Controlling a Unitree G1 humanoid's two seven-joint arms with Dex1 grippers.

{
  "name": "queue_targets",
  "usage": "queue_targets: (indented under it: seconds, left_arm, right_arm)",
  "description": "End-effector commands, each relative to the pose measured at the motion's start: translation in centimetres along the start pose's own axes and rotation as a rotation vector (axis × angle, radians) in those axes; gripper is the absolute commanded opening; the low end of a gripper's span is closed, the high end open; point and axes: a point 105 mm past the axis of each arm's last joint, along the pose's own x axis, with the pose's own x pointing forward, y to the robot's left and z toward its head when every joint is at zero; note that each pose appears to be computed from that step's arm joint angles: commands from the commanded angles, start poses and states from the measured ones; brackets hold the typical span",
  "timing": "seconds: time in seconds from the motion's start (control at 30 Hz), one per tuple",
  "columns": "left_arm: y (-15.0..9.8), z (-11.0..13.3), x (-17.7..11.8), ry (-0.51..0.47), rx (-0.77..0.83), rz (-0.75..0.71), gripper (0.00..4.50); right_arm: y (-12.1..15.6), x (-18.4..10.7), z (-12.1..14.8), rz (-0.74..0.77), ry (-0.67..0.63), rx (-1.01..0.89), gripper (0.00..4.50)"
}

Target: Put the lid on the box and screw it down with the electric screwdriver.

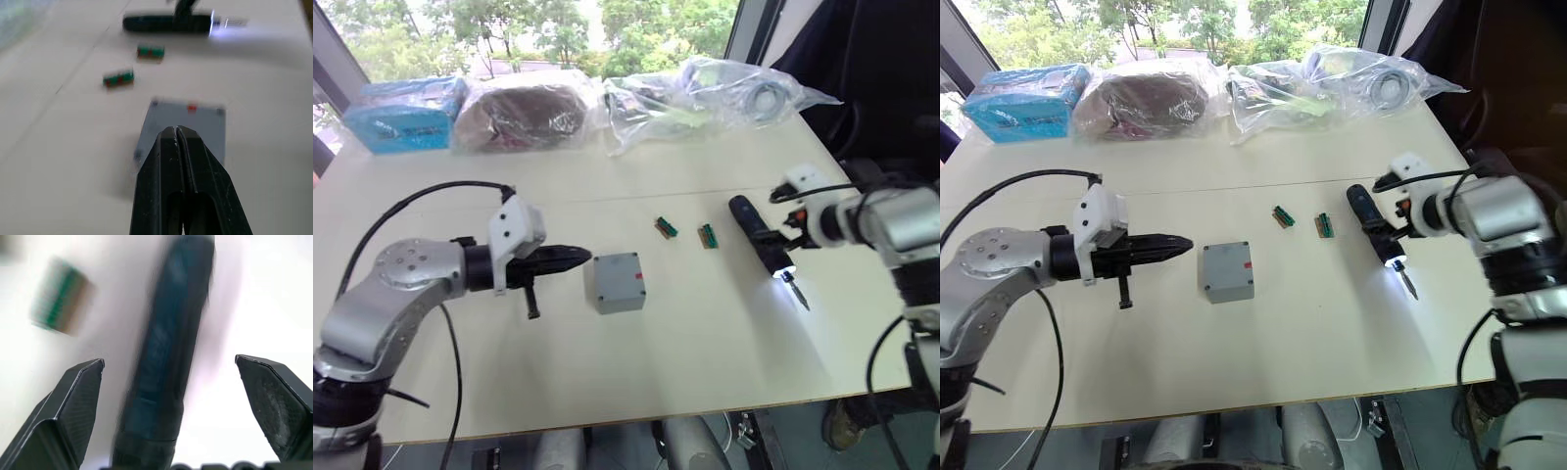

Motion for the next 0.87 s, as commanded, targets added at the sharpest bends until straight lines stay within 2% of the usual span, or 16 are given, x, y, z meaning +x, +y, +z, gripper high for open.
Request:
queue_targets:
  seconds: [0.03, 0.1, 0.17, 0.23, 0.27, 0.3, 0.37, 0.4, 0.43, 0.7, 0.87]
  left_arm:
    - [0.9, -0.3, -2.2, 0.047, 0.026, 0.057, 0.25]
    - [1.3, -1.3, -4.1, 0.090, -0.018, 0.088, 0.73]
    - [1.2, -1.7, -5.1, 0.116, -0.038, 0.100, 1.53]
    - [1.1, -2.1, -6.1, 0.147, -0.060, 0.115, 2.37]
    - [0.9, -2.4, -6.7, 0.168, -0.072, 0.121, 2.59]
    - [0.7, -2.5, -7.1, 0.181, -0.081, 0.125, 3.09]
    - [0.6, -2.5, -7.8, 0.174, -0.107, 0.142, 3.74]
    - [0.6, -2.3, -8.2, 0.167, -0.121, 0.154, 4.27]
    - [0.6, -2.2, -8.6, 0.162, -0.130, 0.166, 4.48]
    - [0.6, -1.4, -8.9, 0.135, -0.117, 0.206, 4.48]
    - [-0.2, -1.6, -8.7, 0.162, -0.114, 0.200, 4.48]
  right_arm:
    - [2.7, -4.3, 3.0, 0.177, -0.193, -0.136, 4.48]
    - [4.8, -7.7, 2.7, 0.343, -0.239, -0.205, 4.50]
    - [5.7, -9.6, 1.8, 0.422, -0.226, -0.213, 4.50]
    - [5.5, -10.2, 1.1, 0.415, -0.215, -0.207, 4.50]
    - [5.4, -10.7, 0.7, 0.415, -0.211, -0.203, 4.50]
    - [5.4, -11.0, 0.4, 0.417, -0.208, -0.203, 4.50]
    - [5.4, -11.6, -0.1, 0.421, -0.206, -0.202, 4.50]
    - [5.2, -11.9, -0.3, 0.416, -0.204, -0.203, 4.50]
    - [5.1, -12.2, -0.5, 0.409, -0.200, -0.205, 4.50]
    - [4.0, -12.2, -1.8, 0.363, -0.185, -0.195, 4.50]
    - [3.4, -11.5, -2.3, 0.354, -0.184, -0.183, 4.50]
